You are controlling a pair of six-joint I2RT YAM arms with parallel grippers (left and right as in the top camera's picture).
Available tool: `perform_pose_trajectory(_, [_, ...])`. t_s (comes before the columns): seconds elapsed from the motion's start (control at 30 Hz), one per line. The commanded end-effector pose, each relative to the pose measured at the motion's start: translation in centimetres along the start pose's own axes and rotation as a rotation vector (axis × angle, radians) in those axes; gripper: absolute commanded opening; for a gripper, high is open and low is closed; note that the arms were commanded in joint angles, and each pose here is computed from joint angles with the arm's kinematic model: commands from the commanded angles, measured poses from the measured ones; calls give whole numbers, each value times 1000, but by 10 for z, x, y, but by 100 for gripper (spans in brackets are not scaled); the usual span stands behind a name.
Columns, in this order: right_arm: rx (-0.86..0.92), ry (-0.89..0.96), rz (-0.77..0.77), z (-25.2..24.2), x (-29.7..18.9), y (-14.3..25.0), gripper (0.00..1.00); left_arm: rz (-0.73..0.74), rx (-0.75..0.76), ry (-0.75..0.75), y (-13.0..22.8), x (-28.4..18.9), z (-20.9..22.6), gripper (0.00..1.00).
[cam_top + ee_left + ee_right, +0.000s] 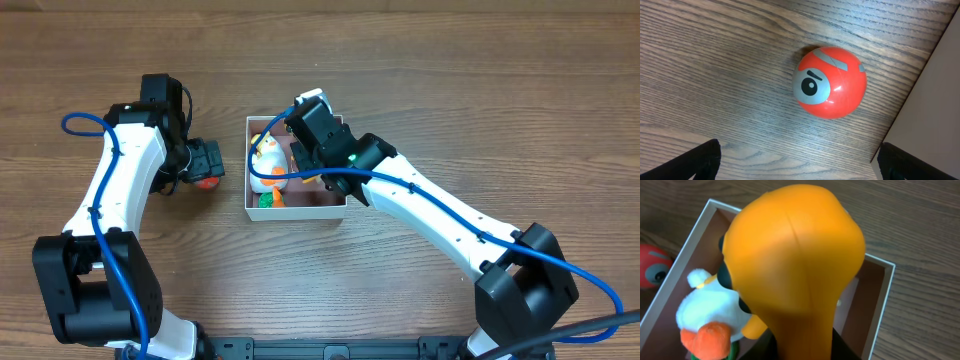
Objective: Pack container
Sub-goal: 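Carry the orange dog over the box and lower it inside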
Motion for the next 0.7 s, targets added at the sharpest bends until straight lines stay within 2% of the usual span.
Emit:
perform_pose_trajectory(0.0, [14, 35, -22, -5, -3, -5, 30, -37, 13, 10, -5, -10, 0, 100])
perform_pose_trajectory(0.1, [14, 35, -22, -5, -3, -5, 36, -37, 13, 10, -5, -10, 0, 100])
perform_pose_trajectory(0.2, [14, 35, -25, -5, -3, -5, 51, -37, 13, 10, -5, -10, 0, 100])
perform_pose_trajectory(0.3, [15, 35, -25, -5, -3, -5, 57, -37, 13, 10, -5, -10, 0, 100])
perform_pose_trajectory(0.57, [17, 36, -36, -5, -3, -7, 61, -37, 13, 10, -5, -10, 0, 100])
perform_pose_trajectory(0.67, [22, 92, -44, -11, -7, -9, 62, -37, 13, 10, -5, -10, 0, 100])
Point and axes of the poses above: each gripper's point midway between its finger pads, its own x axis out along the fingers, its own z axis along the line the jaws close on, y = z × x, the point moved 8 cm from there along -x, back along the fingers, and after that the axes turned 15 degrees about -x, right-handed, at the moved point
